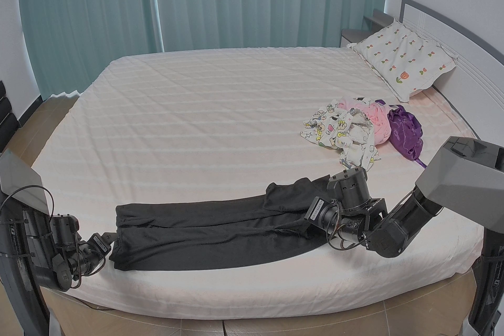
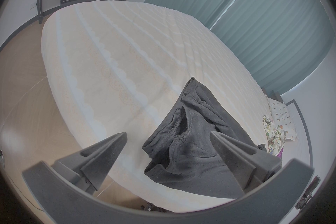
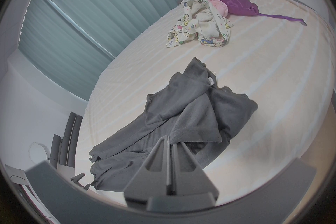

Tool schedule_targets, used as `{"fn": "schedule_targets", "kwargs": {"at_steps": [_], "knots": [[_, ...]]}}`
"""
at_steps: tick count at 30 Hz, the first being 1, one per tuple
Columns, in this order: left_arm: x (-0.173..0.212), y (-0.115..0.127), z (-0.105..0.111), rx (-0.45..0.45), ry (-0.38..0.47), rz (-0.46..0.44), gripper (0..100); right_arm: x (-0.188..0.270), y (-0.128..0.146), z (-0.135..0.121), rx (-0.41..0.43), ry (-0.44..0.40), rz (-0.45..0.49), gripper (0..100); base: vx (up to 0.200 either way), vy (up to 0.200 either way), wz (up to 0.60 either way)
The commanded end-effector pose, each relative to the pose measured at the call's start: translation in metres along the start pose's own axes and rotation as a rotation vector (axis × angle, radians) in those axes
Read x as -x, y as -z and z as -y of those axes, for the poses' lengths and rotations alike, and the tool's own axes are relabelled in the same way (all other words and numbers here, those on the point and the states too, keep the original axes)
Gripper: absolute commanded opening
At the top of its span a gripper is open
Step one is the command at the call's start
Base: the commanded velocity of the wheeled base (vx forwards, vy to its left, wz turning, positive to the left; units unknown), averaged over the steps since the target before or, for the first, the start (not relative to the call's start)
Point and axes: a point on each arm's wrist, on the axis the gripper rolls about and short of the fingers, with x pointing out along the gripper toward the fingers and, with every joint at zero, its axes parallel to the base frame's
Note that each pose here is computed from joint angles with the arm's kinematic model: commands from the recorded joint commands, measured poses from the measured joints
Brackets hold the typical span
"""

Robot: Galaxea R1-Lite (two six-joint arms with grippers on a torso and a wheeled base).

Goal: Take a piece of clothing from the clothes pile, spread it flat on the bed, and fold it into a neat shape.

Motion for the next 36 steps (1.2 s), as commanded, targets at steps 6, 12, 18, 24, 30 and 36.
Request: {"fn": "schedule_targets", "kwargs": {"at_steps": [6, 12, 18, 24, 30, 36], "knots": [[0.0, 0.0, -0.001, 0.003, -0.003, 0.001, 100, 0.007, -0.01, -0.009, 0.021, -0.005, 0.01, 0, 0.0, 0.0, 0.0], [0.0, -0.001, -0.001, 0.003, -0.005, 0.003, 100, 0.018, -0.017, -0.014, 0.041, -0.024, 0.027, 0, 0.0, 0.0, 0.0], [0.0, -0.001, -0.002, 0.004, -0.007, 0.002, 100, 0.019, -0.017, -0.013, 0.068, -0.021, 0.025, 0, 0.0, 0.0, 0.0], [0.0, -0.001, -0.002, 0.001, -0.007, 0.002, 100, 0.031, -0.021, -0.015, 0.073, -0.02, 0.018, 0, 0.0, 0.0, 0.0], [0.0, -0.001, -0.002, 0.002, -0.008, 0.001, 100, 0.031, -0.015, -0.008, 0.084, 0.019, -0.027, 0, 0.0, 0.0, 0.0], [0.0, -0.001, -0.002, 0.002, -0.008, 0.001, 100, 0.041, -0.003, 0.003, 0.103, 0.034, -0.099, 100, 0.0, 0.0, 0.0]]}}
